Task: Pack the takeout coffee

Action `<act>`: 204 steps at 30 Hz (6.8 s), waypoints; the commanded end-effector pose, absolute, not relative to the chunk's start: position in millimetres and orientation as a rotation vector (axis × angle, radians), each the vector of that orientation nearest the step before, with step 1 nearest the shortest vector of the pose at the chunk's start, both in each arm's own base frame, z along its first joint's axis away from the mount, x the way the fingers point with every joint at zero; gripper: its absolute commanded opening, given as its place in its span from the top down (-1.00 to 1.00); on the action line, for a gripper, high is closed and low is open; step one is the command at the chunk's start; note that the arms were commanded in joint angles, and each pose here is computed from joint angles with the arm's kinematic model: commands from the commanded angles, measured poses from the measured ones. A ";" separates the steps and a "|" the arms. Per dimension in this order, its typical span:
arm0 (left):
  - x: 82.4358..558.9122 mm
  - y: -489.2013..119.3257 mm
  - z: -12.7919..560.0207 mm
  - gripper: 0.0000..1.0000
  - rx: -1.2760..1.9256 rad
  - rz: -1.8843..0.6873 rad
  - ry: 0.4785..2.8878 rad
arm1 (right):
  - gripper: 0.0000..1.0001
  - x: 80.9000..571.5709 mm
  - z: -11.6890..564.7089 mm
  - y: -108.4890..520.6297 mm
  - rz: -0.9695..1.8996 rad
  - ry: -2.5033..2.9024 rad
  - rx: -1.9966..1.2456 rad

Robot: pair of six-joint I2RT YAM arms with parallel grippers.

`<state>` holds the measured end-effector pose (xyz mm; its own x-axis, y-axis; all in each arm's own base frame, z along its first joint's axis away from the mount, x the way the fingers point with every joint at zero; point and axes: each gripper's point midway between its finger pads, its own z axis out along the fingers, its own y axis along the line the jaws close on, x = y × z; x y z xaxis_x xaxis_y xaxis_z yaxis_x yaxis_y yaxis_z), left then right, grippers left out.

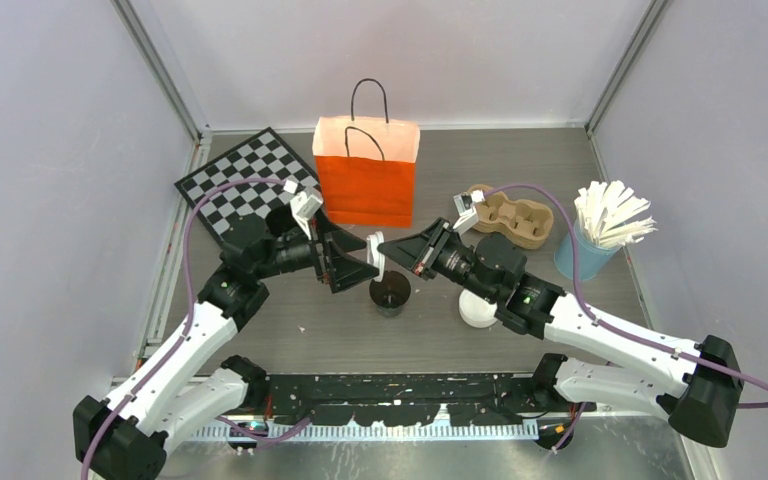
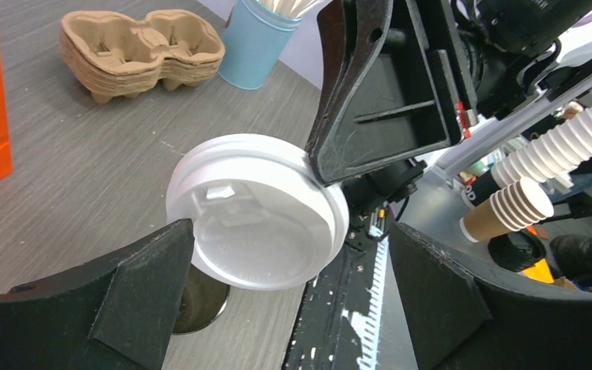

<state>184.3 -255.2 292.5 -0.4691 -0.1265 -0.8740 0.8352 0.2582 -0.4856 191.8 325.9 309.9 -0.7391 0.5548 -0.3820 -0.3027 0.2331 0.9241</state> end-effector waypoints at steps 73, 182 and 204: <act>207.1 -280.5 159.0 -0.50 0.958 -0.491 2.408 | -0.36 172.8 255.2 139.8 0.890 1.829 0.420; 208.7 -284.9 156.6 -0.71 1.167 -0.211 2.539 | -0.37 173.4 252.9 157.7 0.867 1.890 0.296; 213.6 -298.8 135.7 -0.87 1.223 -0.203 2.584 | -0.37 170.9 255.3 146.5 0.839 1.878 0.299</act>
<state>212.5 -290.6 125.0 -0.6251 0.7303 -0.2757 0.7591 0.6510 0.0032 168.8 152.2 233.5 -0.5028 0.5144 -0.6947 -0.1422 0.7435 0.6534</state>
